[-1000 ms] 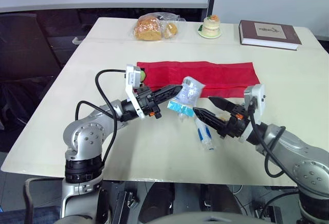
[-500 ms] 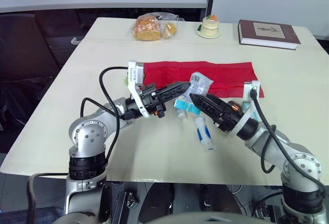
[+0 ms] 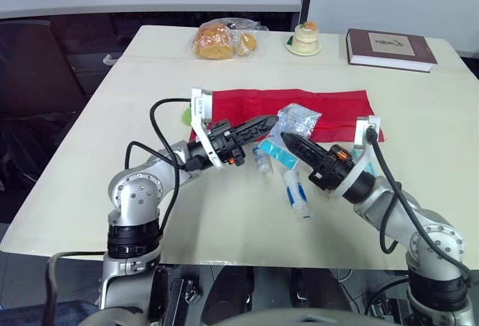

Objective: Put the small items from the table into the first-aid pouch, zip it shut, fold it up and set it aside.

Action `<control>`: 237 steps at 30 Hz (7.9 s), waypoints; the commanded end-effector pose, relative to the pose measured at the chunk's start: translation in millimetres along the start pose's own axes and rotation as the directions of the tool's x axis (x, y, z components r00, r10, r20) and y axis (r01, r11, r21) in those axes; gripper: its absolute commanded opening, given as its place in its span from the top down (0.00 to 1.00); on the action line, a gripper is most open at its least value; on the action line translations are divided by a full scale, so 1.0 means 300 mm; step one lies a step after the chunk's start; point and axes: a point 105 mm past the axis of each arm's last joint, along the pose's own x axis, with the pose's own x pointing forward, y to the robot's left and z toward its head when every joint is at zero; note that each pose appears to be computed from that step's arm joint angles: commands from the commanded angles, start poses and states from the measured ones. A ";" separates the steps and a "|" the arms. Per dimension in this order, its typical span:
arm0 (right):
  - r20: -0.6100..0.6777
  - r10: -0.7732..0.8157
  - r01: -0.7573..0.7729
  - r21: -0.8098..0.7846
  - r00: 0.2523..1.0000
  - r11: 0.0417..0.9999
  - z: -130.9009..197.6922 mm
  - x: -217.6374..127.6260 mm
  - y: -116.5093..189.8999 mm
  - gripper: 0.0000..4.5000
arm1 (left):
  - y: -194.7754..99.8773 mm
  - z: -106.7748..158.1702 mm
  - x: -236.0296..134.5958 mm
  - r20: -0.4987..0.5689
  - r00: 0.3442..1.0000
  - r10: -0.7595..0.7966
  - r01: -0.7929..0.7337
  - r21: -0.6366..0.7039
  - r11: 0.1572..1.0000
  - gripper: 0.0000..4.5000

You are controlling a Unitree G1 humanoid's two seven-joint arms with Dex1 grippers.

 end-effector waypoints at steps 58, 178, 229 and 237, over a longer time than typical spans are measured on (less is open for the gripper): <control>0.071 -0.099 0.105 -0.090 0.993 0.990 0.035 -0.057 -0.038 1.00 | 0.571 0.102 -0.132 -0.188 0.768 0.612 -0.068 0.927 0.370 0.98; -0.064 -0.267 0.275 0.262 0.961 0.925 -0.024 0.187 -0.391 1.00 | 0.308 -0.039 0.181 -0.386 0.921 0.050 0.218 0.619 0.754 0.98; -0.151 -0.277 0.298 0.140 0.949 0.944 -0.029 0.038 -0.371 1.00 | 0.340 -0.058 0.167 -0.412 0.909 0.059 0.229 0.613 0.756 1.00; -0.086 -0.257 0.270 0.251 0.963 0.930 -0.008 0.078 -0.353 1.00 | 0.328 -0.065 0.174 -0.413 0.910 0.033 0.244 0.600 0.762 1.00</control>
